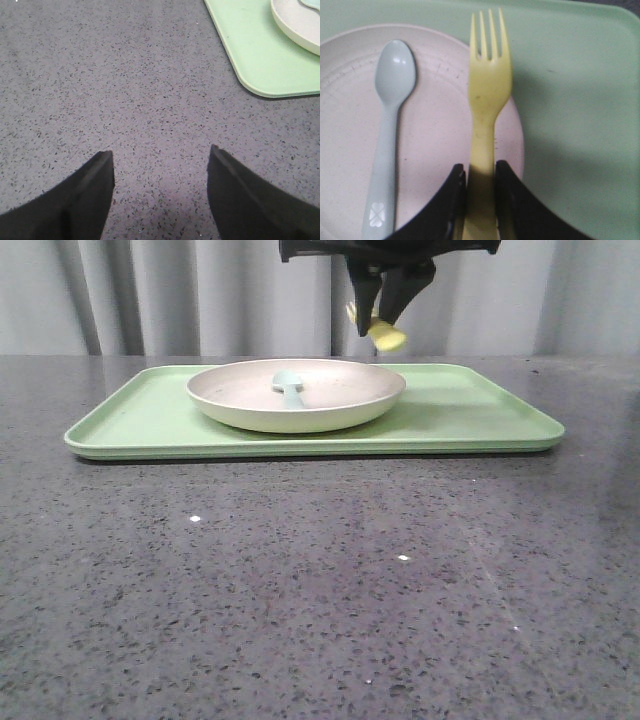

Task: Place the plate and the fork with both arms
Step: 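Lift the fork with the right gripper and move it beside the plate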

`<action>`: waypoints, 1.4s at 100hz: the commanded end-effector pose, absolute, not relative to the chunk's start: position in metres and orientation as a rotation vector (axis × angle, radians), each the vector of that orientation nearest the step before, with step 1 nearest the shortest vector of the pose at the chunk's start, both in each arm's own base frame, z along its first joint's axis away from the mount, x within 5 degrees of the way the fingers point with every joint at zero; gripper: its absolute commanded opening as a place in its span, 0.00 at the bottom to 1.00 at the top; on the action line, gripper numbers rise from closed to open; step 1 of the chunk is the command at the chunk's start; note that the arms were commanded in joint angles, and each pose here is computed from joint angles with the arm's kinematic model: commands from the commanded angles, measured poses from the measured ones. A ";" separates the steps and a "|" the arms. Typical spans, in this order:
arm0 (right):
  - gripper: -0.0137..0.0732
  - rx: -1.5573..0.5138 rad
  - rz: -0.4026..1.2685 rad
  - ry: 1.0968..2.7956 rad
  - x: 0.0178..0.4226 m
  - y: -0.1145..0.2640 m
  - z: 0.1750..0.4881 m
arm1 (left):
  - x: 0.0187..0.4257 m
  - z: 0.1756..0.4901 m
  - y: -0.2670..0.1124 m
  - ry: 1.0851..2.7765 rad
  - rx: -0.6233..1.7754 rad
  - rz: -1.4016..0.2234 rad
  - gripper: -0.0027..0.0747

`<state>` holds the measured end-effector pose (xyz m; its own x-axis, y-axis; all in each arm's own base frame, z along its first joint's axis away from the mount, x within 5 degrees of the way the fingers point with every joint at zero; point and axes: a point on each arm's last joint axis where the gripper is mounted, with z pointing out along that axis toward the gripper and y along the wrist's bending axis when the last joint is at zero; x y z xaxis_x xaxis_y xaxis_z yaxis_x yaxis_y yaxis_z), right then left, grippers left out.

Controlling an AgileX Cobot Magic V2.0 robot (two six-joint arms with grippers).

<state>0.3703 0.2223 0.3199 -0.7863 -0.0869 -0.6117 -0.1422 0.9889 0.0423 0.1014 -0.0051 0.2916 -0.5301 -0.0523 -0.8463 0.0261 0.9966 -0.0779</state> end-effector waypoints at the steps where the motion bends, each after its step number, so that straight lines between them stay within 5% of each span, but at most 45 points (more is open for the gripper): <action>1: 0.20 -0.153 0.114 2.342 0.362 0.208 0.364 | 0.104 0.305 -0.005 2.037 -0.033 -0.104 0.56; 61: 0.20 -0.074 0.007 2.413 0.371 0.157 0.358 | 0.104 0.305 -0.005 2.037 -0.033 -0.104 0.56; 98: 0.20 -0.036 0.124 2.438 0.367 0.144 0.318 | 0.104 0.305 -0.005 2.037 -0.033 -0.104 0.56; 140: 0.20 -0.060 0.200 2.413 0.369 0.150 0.315 | 0.104 0.305 -0.005 2.037 -0.033 -0.104 0.56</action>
<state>0.3721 0.1537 0.2818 -0.8282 0.0005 -0.5605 -0.0681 0.9925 0.1014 0.1014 -0.0051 0.2916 -0.5301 -0.0523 -0.8463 0.0261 0.9966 -0.0779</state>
